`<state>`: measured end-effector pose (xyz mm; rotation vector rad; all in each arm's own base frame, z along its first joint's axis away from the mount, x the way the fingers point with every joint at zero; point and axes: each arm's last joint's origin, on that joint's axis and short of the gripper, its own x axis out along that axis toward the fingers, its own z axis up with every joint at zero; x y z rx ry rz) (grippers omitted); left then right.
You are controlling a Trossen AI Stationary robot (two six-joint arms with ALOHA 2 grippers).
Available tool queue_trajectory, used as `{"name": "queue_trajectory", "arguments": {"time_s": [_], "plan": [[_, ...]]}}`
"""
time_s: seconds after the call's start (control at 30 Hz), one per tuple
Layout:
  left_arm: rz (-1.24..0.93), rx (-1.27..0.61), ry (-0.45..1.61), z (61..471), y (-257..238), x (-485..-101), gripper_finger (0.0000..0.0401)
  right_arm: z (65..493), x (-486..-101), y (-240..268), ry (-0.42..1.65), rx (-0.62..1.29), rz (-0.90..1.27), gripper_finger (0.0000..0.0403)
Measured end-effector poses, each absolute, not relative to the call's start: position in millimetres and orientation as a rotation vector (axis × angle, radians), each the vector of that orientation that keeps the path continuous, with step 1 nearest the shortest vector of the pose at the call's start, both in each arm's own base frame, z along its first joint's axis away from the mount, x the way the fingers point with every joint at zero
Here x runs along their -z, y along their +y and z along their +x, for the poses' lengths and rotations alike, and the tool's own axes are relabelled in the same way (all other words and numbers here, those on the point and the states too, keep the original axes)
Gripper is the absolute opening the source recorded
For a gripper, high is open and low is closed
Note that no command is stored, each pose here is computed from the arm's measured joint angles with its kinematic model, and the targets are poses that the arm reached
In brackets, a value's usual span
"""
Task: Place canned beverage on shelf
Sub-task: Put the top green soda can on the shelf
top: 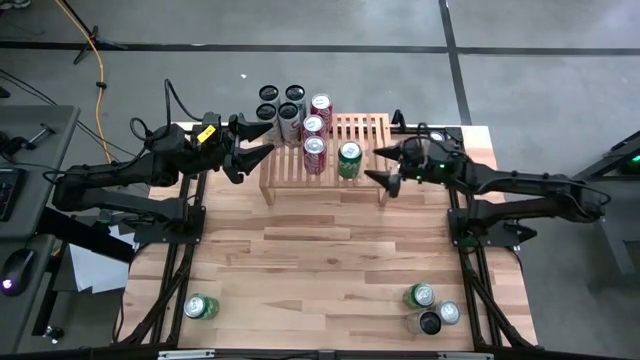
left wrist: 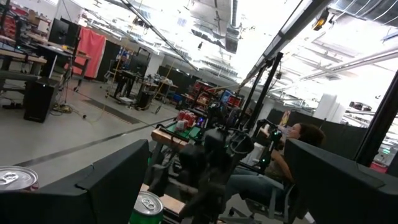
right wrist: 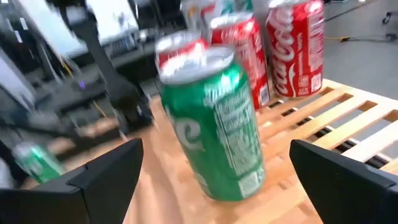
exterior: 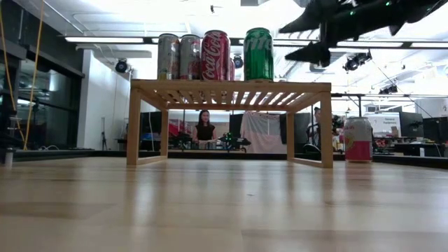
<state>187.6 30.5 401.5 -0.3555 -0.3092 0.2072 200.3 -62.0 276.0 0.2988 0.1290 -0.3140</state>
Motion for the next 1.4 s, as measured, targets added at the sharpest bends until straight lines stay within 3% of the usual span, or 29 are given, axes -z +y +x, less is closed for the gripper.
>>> {"name": "queue_trajectory", "arguments": {"time_s": [0.2,0.57,0.73,0.97,1.4], "plan": [[-0.339,-0.210,-0.307,187.6,30.5,-401.5,0.0367,188.9,-288.7,-58.7,0.026,0.320,0.481,0.0390],[-0.328,-0.211,-0.306,187.6,30.5,-401.5,0.0367,189.5,-291.1,-57.1,0.030,0.255,0.370,0.0374],[-0.328,-0.211,-0.305,187.6,30.5,-401.5,0.0367,188.7,-283.3,-56.9,0.108,0.274,0.383,0.0275],[-0.326,-0.212,-0.303,187.7,30.5,-401.3,0.0367,188.3,-278.4,-57.2,0.151,0.295,0.398,0.0025],[-0.280,-0.239,-0.300,187.4,31.1,-401.3,0.0367,213.6,-263.4,-53.4,0.184,0.287,0.410,0.0001]]}}
